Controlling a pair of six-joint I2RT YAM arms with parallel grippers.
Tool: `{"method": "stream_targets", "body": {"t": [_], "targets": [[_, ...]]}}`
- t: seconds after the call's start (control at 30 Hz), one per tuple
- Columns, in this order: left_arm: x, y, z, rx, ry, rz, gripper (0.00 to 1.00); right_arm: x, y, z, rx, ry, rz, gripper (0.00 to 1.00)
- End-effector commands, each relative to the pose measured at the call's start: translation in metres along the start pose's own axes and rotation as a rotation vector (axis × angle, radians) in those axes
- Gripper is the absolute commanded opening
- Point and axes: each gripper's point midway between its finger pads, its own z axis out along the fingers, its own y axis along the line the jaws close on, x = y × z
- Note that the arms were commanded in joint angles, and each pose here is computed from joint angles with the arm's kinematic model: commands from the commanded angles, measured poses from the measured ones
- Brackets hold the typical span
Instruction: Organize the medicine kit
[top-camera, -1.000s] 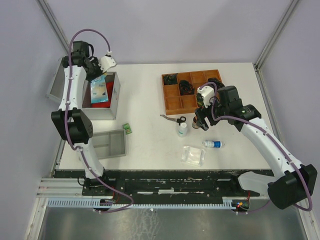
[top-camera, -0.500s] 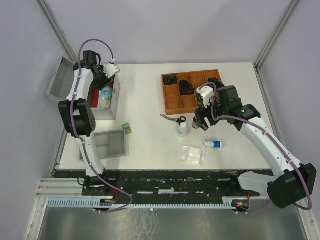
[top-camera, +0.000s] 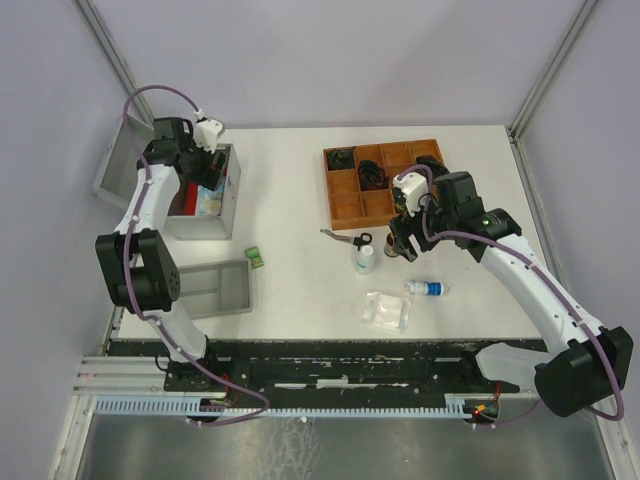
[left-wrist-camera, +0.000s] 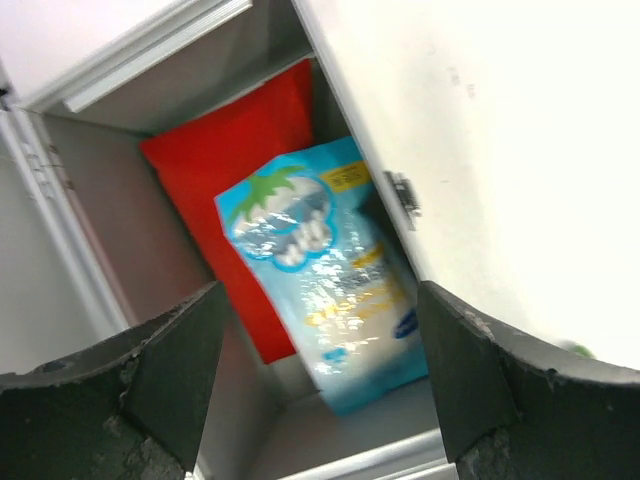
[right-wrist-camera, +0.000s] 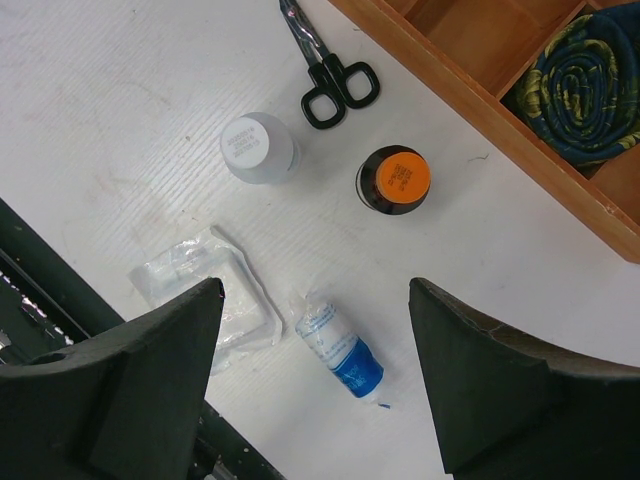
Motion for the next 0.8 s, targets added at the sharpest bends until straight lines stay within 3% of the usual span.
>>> {"method": "stream_targets", "body": {"t": [0.0, 0.3, 0.6, 0.77], "targets": [[-0.029, -0.028, -0.014, 0.087, -0.163, -0.225, 0.83, -0.006, 0.001, -0.001, -0.008, -0.025, -0.010, 0.84], [-0.005, -0.051, 0.018, 0.143, -0.122, -0.293, 0.80, -0.006, 0.002, -0.002, -0.015, -0.027, -0.010, 0.84], [0.011, -0.108, 0.030, 0.246, -0.048, -0.251, 0.57, -0.007, 0.003, -0.004, -0.013, -0.033, -0.013, 0.84], [0.005, -0.160, 0.023, 0.338, -0.059, -0.072, 0.47, -0.007, 0.003, -0.004, -0.013, -0.032, -0.013, 0.84]]}}
